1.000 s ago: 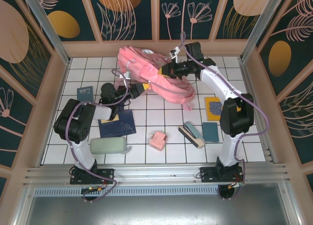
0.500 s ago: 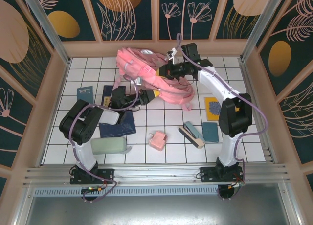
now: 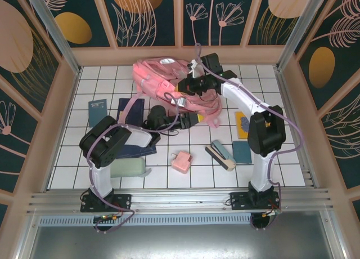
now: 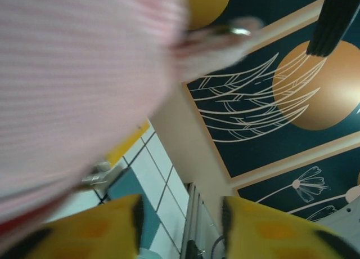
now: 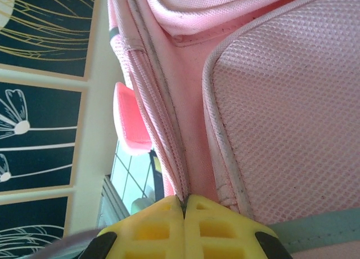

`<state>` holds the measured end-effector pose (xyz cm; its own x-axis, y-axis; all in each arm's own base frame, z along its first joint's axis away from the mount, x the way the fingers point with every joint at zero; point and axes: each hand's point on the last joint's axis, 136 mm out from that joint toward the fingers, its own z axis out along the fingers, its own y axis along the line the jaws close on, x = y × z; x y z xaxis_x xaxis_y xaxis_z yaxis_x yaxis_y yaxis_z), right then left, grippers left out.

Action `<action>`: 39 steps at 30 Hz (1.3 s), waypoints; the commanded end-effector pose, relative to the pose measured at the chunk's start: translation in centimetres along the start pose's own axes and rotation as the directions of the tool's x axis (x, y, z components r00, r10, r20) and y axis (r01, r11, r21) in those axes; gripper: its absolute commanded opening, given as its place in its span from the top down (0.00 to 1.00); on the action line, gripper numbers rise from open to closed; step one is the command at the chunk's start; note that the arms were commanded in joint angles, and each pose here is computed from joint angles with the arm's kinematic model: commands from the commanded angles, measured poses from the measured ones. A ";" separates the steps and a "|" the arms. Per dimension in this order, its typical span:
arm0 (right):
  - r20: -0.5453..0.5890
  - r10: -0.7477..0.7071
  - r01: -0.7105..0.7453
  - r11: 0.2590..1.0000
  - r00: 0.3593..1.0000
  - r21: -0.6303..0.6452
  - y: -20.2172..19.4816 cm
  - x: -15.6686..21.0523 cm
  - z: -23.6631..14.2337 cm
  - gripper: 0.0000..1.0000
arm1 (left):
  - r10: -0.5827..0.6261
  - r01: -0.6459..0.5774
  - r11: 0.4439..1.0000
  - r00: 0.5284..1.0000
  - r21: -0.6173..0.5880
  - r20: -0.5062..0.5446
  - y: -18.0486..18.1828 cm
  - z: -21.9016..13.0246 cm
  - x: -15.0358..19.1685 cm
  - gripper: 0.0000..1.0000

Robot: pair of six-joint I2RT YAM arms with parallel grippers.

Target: Pack the student bag

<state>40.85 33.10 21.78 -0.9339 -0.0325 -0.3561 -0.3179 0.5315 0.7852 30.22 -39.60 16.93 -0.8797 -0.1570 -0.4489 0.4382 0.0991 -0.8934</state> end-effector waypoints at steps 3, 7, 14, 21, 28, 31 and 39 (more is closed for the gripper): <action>0.051 -0.057 0.054 0.997 0.997 0.060 0.0 -1.0 -0.6 0.81 | 0.074 -0.078 0.988 0.997 -0.130 -0.035 -0.1 -0.7 0.3 0.35; 0.066 -0.098 0.086 0.983 0.993 0.165 -0.8 -0.8 -1.8 0.72 | 0.143 -0.160 0.945 0.987 -0.285 -0.080 -0.8 -3.2 0.3 0.31; 0.131 -0.135 0.069 0.906 0.982 0.417 -4.1 -0.7 -5.2 0.70 | 0.179 -0.162 0.755 0.983 -0.636 -0.038 -0.3 -10.0 -2.6 0.20; 0.177 -0.126 0.027 0.878 0.976 0.478 -5.1 4.4 -6.7 0.78 | 0.011 0.056 0.519 0.997 -0.853 0.072 4.8 -14.6 -3.7 0.09; 0.242 -0.054 -0.057 0.901 0.969 0.430 -6.2 10.8 -8.1 0.78 | -0.155 0.224 0.536 0.974 -0.814 0.166 7.2 -12.5 -2.3 0.06; 0.294 -0.030 -0.101 0.902 0.955 0.420 -6.6 11.7 -9.0 0.77 | -0.217 0.305 0.556 0.951 -0.773 0.219 6.9 -11.1 -2.7 0.05; 0.399 -0.105 -0.117 0.862 0.911 0.494 -7.8 10.8 -12.4 0.77 | 0.128 -0.219 0.501 0.975 -0.837 -0.179 4.4 -7.7 -7.3 0.10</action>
<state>30.16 19.94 16.72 -0.8178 0.1951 -0.5414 -0.1115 0.8692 0.4817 36.29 -29.87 15.31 -0.8792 -0.2111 -0.4272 0.0384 0.8622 -0.5051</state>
